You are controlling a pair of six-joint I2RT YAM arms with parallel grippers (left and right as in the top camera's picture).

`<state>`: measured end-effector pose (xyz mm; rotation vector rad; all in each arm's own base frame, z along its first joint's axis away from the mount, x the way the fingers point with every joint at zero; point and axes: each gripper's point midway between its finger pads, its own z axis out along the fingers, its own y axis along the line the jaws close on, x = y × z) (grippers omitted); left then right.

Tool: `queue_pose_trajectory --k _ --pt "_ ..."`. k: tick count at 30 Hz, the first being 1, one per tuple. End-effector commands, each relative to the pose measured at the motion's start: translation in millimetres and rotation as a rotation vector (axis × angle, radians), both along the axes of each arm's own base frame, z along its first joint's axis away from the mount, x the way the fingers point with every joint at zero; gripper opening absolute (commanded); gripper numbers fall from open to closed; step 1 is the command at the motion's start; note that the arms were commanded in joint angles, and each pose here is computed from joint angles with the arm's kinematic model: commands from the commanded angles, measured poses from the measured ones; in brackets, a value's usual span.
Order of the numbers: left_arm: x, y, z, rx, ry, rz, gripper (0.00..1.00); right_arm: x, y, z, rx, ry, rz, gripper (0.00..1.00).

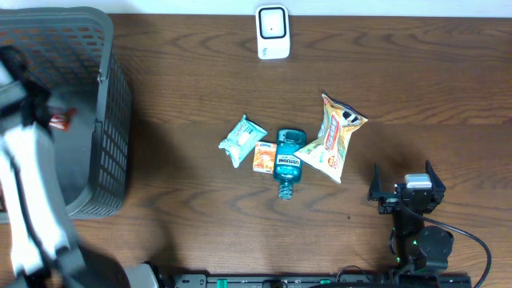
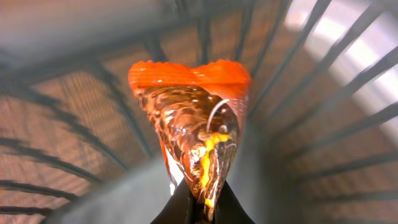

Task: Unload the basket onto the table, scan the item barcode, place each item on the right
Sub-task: 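Grasp the red candy bar with the left gripper and lift it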

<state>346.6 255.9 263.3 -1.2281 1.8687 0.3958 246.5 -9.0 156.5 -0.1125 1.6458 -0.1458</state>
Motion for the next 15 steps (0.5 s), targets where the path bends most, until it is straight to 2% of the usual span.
queue_pose_trajectory --k 1,4,8,12,15 --pt "-29 -10 68 0.054 -0.189 0.052 0.07 0 2 -1 -0.007 0.004 0.01 0.99" --pt "-47 -38 116 0.053 -0.358 -0.006 0.07 0 2 -1 -0.007 0.004 0.01 0.99" --pt "-59 -99 166 -0.019 -0.57 -0.226 0.07 0 2 -1 -0.007 0.004 0.01 0.99" --pt "-55 -164 183 -0.118 -0.637 -0.503 0.07 0 2 -1 -0.007 0.004 0.01 0.99" --pt "-51 -193 178 -0.179 -0.621 -0.612 0.07 0 2 -1 -0.007 0.004 0.01 0.99"
